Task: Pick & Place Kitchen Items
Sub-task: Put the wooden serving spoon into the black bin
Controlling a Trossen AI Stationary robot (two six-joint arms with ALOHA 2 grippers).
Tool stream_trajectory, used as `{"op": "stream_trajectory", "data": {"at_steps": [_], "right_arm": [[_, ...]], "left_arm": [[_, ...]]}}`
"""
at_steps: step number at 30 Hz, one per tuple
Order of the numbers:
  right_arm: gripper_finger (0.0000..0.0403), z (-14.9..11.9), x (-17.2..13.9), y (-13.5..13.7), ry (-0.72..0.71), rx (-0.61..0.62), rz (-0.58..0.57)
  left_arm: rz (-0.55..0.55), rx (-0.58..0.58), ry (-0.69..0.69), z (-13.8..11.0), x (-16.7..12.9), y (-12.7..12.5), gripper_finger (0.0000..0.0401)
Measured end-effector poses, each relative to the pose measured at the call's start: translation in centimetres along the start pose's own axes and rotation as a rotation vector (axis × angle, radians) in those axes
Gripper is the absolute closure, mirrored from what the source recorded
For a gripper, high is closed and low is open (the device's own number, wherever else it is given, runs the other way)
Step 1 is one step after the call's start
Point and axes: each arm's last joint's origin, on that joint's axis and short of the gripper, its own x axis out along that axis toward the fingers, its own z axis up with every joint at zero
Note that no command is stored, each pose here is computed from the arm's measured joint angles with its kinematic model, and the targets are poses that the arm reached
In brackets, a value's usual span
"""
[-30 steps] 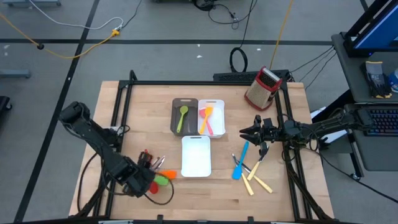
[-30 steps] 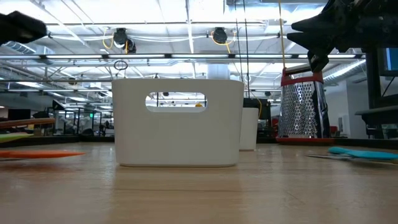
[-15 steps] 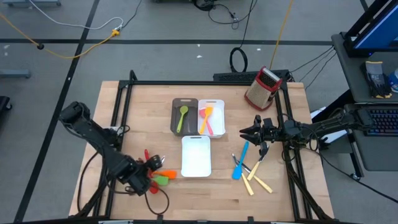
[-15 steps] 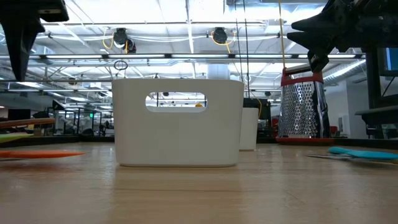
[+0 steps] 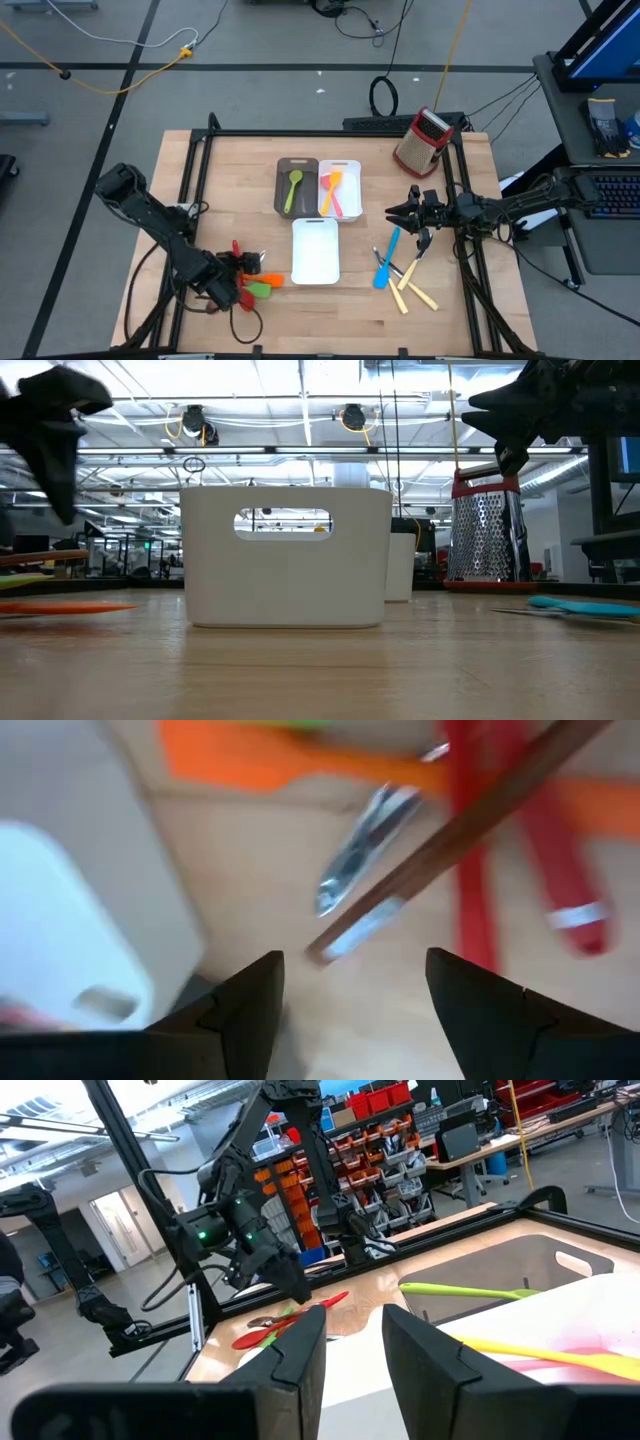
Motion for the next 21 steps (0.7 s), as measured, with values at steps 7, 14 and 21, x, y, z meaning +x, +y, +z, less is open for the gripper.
{"op": "stream_trajectory", "data": {"at_steps": [7, 14, 21], "right_arm": [[0.0310, 0.0, 0.0, 0.0, 0.000, 0.001, -0.002], [0.0310, 0.0, 0.0, 0.0, -0.001, 0.015, -0.003], [0.0310, 0.0, 0.0, 0.0, -0.001, 0.015, -0.003]], "left_arm": [[0.015, -0.016, -0.102, 0.8, -0.1, 0.4, 0.0151], [0.016, 0.024, -0.186, 1.6, -0.4, 0.3, 0.0151], [-0.015, 0.058, -0.192, 1.5, 0.2, -0.2, 0.0151]]}}
